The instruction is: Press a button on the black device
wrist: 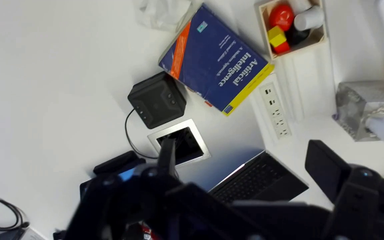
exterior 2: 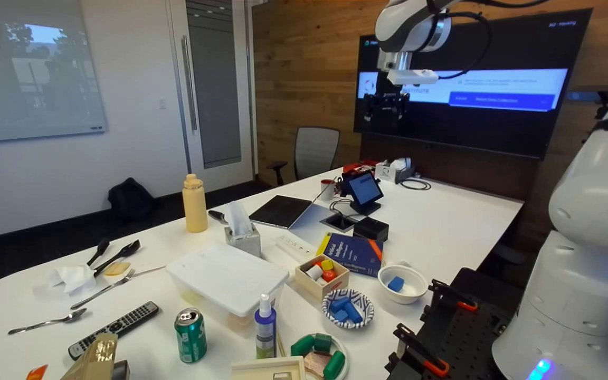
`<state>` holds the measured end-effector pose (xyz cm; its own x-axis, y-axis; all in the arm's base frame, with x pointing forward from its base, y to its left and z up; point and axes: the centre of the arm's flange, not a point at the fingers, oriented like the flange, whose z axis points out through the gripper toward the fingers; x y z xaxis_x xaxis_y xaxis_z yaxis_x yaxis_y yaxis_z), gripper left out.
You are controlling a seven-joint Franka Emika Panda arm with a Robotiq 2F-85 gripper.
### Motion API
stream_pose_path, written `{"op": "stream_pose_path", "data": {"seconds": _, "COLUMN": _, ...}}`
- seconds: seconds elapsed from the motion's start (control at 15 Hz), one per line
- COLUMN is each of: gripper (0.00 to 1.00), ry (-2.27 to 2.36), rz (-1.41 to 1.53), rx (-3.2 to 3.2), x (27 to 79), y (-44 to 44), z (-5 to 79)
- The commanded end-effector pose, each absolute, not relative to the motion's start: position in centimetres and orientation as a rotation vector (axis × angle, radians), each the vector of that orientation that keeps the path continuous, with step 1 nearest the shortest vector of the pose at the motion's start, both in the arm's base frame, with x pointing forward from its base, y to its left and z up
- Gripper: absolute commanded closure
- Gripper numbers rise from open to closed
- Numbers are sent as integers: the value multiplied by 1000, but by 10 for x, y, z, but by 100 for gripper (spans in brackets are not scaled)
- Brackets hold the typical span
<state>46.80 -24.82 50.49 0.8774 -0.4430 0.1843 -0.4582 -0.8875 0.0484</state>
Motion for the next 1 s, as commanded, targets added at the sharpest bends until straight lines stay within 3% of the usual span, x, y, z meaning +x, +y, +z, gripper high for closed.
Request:
{"op": "stream_pose_path", "data": {"seconds": 0.0, "gripper": 0, "ry": -752, "rz": 246, "rx": 2940, "x": 511, "y": -311, "z": 456}}
{"op": "stream_pose_path", "data": {"seconds": 0.53, "gripper": 0, "ry": -857, "rz": 140, "rx": 2931, "x": 546, "y": -405, "z": 318}}
{"op": "stream_pose_path", "data": {"seconds": 0.93, "gripper": 0, "ry": -923, "rz": 17, "rx": 2883, "x": 541, "y": -439, "z": 237}}
